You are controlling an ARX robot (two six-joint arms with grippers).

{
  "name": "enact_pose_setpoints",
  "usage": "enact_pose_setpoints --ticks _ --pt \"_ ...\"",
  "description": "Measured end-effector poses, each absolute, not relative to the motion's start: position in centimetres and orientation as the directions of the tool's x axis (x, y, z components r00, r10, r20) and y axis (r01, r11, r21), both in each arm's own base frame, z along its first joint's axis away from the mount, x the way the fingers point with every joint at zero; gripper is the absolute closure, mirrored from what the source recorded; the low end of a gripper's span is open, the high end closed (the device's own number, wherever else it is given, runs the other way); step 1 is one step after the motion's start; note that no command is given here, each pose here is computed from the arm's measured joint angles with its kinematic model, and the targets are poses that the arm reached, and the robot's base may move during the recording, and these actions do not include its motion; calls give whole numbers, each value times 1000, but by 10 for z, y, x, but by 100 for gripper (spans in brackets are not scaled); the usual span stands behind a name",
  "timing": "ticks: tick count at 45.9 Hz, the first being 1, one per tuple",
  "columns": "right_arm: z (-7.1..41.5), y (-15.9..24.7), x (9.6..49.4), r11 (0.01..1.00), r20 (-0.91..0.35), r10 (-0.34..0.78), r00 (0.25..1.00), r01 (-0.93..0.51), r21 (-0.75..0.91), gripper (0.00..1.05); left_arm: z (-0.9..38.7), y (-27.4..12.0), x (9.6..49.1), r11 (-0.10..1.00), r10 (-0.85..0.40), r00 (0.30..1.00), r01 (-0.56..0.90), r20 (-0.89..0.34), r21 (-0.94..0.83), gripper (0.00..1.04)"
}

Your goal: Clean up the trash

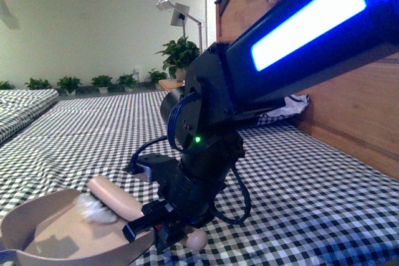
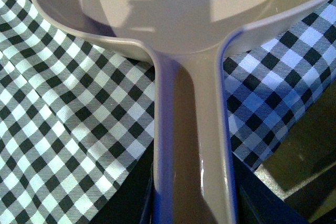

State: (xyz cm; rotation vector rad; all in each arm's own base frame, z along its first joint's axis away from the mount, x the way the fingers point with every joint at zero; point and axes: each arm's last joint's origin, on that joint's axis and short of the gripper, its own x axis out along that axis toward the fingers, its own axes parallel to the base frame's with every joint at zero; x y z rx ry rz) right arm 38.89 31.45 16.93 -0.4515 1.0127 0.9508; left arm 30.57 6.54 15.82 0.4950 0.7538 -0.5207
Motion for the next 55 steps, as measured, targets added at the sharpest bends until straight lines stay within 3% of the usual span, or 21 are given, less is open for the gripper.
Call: enact_pose_setpoints --ticks 2,4,9,22,28,32,41,48,55 --pt "180 311 386 486 -853 499 153 -864 129 85 158 65 306 764 -262 617 602 -742 231 78" --pt "189 309 385 467 -845 511 160 -876 116 85 158 65 306 764 -262 617 602 -742 231 78" --pt "209 298 391 488 -823 515 240 -871 52 86 158 65 306 764 -262 617 603 -742 232 78" --pt "232 240 413 689 -714 478 512 -722 -57 86 158 65 306 763 -262 617 603 -742 232 78" --pt "257 206 404 757 -643 494 585 -653 -13 86 159 65 310 788 -331 706 572 -626 228 78" --pt "277 178 393 787 -586 507 633 -617 14 86 167 65 312 823 -313 763 515 -565 240 78" --pt "311 110 356 840 -509 496 704 -538 76 86 203 62 308 915 -202 881 326 -428 238 78" --pt "327 73 318 842 -469 521 714 -522 140 86 235 58 296 957 -99 940 180 -327 226 78" --pt "358 55 271 825 -353 563 747 -536 180 86 268 57 271 961 142 971 -89 -190 264 78"
